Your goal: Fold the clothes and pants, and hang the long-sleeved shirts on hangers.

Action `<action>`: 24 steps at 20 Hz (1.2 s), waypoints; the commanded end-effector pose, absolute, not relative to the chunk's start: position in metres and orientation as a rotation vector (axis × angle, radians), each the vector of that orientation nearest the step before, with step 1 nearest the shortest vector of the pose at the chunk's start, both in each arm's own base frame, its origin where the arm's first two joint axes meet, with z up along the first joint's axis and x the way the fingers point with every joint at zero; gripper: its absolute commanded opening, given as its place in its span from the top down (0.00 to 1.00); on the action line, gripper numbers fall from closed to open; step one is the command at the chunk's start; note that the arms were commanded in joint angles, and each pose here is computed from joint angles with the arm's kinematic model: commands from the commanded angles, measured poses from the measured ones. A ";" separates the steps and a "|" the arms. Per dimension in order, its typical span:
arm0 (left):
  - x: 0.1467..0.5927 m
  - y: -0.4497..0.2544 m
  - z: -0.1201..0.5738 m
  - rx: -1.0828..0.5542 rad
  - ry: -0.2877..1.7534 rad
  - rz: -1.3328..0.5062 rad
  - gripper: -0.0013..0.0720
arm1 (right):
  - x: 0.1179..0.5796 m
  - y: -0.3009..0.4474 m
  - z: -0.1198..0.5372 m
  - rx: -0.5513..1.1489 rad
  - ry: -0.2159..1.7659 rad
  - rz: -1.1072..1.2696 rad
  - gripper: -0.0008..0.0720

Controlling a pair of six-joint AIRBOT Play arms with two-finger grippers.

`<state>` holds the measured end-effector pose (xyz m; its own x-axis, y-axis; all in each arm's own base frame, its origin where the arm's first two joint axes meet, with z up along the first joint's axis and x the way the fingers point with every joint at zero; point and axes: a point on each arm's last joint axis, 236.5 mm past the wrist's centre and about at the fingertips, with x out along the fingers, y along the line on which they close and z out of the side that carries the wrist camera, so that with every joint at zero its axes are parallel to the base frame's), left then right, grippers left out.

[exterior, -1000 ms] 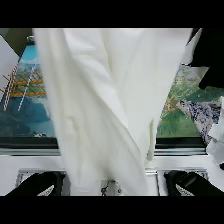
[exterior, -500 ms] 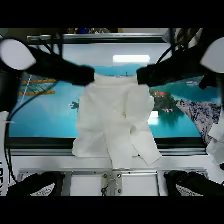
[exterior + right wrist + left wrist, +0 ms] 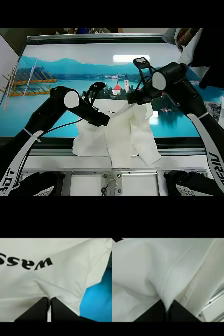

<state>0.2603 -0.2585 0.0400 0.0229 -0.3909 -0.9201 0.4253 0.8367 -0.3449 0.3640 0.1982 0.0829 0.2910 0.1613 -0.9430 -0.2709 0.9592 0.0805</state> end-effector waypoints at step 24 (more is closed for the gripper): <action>0.278 -0.263 0.039 -0.021 1.348 -0.608 0.96 | 0.296 0.211 0.083 0.197 1.210 0.054 0.29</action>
<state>0.2764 -0.2625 0.0379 0.0875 -0.4190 -0.9037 0.3975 0.8466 -0.3540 0.2986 0.2277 0.0879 0.3549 0.2299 -0.9062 0.0528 0.9628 0.2650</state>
